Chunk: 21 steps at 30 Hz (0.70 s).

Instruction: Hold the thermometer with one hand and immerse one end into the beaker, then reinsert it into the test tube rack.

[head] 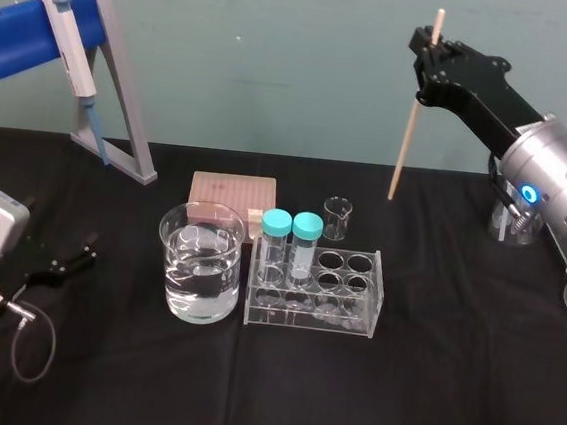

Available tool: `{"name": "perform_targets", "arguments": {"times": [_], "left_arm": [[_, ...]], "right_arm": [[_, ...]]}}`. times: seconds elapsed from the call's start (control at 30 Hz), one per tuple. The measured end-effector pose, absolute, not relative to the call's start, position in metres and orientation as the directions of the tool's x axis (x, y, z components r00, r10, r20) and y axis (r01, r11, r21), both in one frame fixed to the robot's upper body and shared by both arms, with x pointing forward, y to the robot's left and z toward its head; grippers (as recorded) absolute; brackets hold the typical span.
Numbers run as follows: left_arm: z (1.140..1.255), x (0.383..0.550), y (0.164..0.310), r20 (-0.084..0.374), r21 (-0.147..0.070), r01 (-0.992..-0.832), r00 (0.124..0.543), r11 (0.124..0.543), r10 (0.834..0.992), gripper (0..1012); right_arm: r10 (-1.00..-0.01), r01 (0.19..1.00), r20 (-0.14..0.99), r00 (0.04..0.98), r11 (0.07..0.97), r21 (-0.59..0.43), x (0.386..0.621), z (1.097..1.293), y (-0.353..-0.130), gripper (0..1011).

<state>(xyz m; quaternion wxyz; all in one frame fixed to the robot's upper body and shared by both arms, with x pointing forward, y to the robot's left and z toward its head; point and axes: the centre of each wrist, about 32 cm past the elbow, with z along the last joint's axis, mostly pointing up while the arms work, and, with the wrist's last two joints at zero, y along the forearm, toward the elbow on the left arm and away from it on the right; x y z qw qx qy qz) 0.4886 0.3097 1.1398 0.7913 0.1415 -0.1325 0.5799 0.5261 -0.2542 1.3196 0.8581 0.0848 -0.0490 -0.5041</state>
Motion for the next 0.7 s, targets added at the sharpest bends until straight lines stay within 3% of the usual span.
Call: {"name": "perform_targets", "arguments": {"times": [0.7], "left_arm": [[1.140,0.489,0.310,0.374,0.070,-0.955,0.292,0.287,0.880,1004]], "right_arm": [[-0.861,0.852,-0.028,0.508,0.497,0.167,0.527,1.280,-0.262,53]]}}
